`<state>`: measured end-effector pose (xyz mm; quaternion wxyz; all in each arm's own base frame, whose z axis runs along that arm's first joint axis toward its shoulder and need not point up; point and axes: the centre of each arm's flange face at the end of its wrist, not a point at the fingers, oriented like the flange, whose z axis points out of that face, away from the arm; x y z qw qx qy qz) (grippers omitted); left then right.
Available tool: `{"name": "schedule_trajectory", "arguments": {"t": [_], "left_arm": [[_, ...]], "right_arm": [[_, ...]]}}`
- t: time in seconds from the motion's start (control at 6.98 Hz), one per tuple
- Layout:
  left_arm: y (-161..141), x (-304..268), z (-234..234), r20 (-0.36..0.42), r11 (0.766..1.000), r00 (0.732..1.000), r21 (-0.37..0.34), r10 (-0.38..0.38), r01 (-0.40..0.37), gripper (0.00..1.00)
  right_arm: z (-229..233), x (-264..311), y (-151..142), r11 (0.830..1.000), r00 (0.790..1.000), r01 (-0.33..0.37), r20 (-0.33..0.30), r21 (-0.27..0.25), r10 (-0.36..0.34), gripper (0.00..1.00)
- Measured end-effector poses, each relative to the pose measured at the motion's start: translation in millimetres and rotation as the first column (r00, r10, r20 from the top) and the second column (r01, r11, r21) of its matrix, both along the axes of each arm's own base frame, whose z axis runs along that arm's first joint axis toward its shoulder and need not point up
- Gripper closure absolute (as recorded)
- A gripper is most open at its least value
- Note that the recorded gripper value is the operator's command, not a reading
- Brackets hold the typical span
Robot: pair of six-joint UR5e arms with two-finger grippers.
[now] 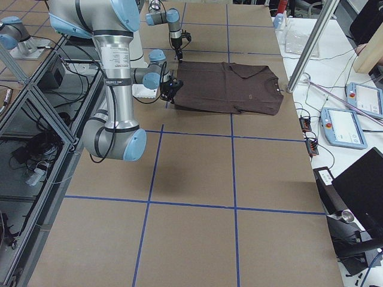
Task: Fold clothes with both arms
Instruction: 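Grasp the hem corners nearest the robot with both grippers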
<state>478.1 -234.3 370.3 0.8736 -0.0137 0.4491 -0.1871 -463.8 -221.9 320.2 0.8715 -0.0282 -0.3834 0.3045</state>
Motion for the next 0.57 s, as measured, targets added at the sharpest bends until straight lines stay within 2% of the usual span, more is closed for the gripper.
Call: {"name": "schedule_trajectory", "arguments": {"t": [0.43, 0.57], "left_arm": [[3, -11, -21, -0.033, 1.000, 0.999, 0.012, 0.006, -0.006, 1.00], [8, -14, -30, -0.023, 1.000, 1.000, 0.009, 0.015, -0.014, 0.74]], "right_arm": [[-2, 2, 0, 1.000, 1.000, -0.002, 0.004, 0.000, 0.002, 1.00], [-4, 6, 2, 1.000, 1.000, -0.001, 0.010, 0.001, 0.001, 1.00]]}}
